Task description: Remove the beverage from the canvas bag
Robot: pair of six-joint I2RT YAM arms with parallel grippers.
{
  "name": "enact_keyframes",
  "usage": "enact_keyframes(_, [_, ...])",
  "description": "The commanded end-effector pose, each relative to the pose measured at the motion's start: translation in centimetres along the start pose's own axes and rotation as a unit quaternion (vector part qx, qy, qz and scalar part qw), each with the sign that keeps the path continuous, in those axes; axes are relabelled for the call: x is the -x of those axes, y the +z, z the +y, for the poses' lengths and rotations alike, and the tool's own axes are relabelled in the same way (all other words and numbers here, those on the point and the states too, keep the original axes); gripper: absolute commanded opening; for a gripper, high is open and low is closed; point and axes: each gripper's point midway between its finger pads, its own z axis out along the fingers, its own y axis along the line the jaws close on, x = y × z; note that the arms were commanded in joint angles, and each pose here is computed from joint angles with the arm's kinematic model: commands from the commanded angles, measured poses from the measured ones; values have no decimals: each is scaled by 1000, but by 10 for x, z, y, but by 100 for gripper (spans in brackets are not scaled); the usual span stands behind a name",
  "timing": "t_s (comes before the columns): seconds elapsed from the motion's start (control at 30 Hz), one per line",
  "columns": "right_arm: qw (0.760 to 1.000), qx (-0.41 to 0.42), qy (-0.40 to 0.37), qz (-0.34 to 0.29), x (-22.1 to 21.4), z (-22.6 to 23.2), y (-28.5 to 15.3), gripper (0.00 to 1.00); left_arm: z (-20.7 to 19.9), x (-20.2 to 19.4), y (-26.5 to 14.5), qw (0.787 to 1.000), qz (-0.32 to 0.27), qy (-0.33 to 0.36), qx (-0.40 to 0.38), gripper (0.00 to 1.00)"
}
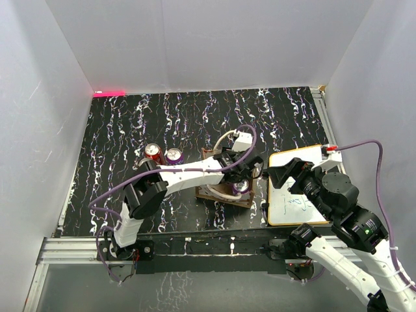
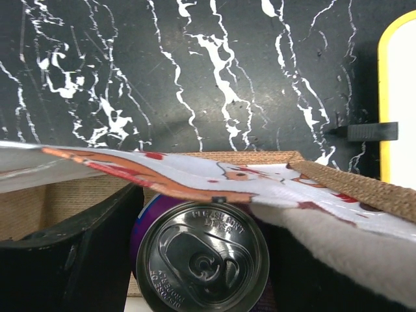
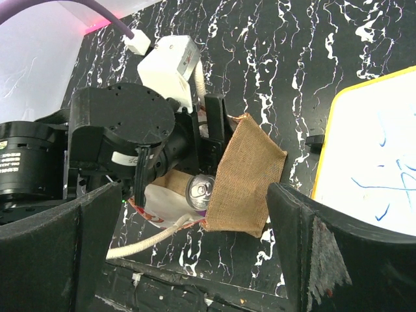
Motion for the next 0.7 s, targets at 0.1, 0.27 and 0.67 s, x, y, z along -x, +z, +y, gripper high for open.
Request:
enact_keyframes(0.1, [1000, 1, 5, -9, 6, 3, 1, 98, 22, 58, -51, 997, -78, 9, 3, 35])
enact_keyframes(0.27, [1000, 1, 3, -6, 5, 3, 3, 98, 26, 75, -69, 994, -106, -1, -18, 32])
enact_keyframes(0.67, [1000, -5, 0, 3, 2, 3, 7, 98, 38, 113, -108, 987, -155, -15, -39, 19])
